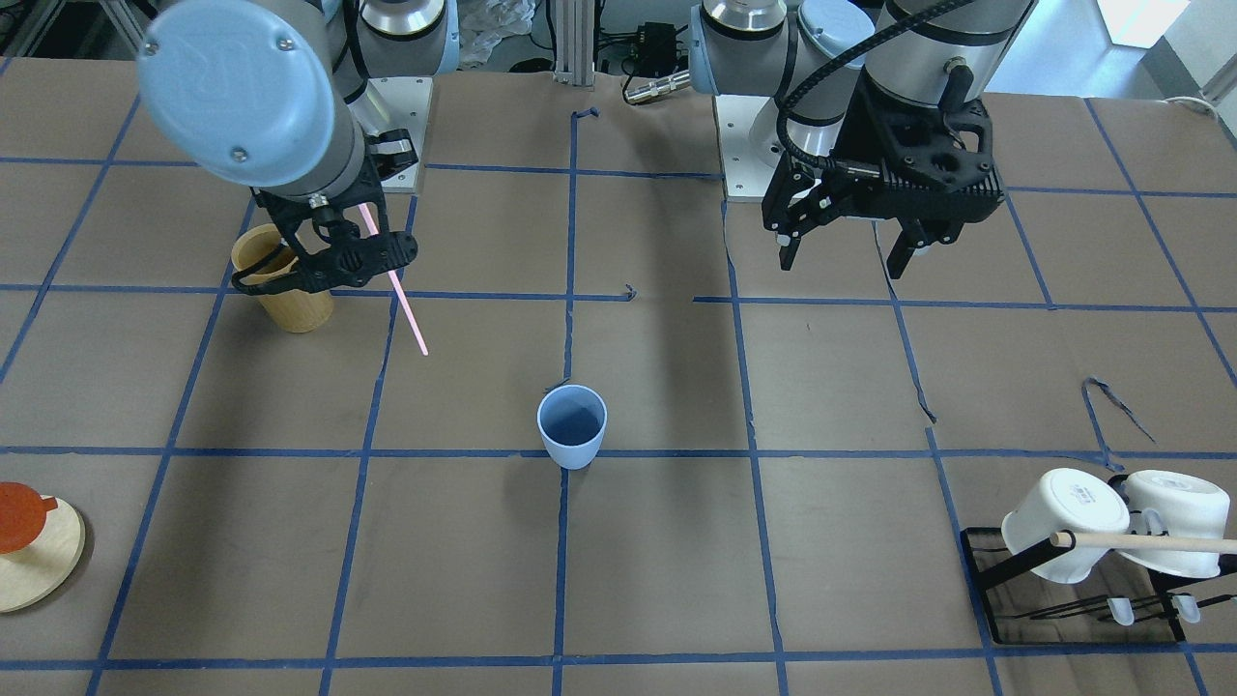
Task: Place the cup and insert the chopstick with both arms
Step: 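Carry the pink chopstick with the right gripper over the blue cup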
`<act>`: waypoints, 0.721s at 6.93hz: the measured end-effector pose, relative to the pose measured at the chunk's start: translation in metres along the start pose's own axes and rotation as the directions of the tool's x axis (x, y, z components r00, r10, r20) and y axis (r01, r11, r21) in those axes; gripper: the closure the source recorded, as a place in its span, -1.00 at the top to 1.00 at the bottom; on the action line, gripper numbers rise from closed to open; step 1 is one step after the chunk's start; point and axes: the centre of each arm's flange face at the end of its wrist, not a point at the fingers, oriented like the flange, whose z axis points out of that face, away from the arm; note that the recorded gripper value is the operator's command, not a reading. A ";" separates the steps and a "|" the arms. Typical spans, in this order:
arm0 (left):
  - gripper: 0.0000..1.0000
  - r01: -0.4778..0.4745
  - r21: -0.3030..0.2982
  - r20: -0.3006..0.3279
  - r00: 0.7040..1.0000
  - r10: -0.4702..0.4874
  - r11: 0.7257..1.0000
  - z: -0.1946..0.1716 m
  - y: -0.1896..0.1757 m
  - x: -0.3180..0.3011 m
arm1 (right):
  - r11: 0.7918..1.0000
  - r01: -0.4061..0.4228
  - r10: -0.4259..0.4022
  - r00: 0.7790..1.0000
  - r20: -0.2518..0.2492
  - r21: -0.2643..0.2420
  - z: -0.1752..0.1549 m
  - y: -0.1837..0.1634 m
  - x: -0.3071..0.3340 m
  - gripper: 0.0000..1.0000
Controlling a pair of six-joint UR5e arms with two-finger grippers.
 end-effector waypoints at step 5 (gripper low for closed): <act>1.00 -0.001 -0.007 0.003 1.000 0.001 1.000 0.001 0.001 -0.001 | 0.994 0.108 -0.108 0.994 -0.034 -0.001 -0.010 -0.039 -0.078 -0.74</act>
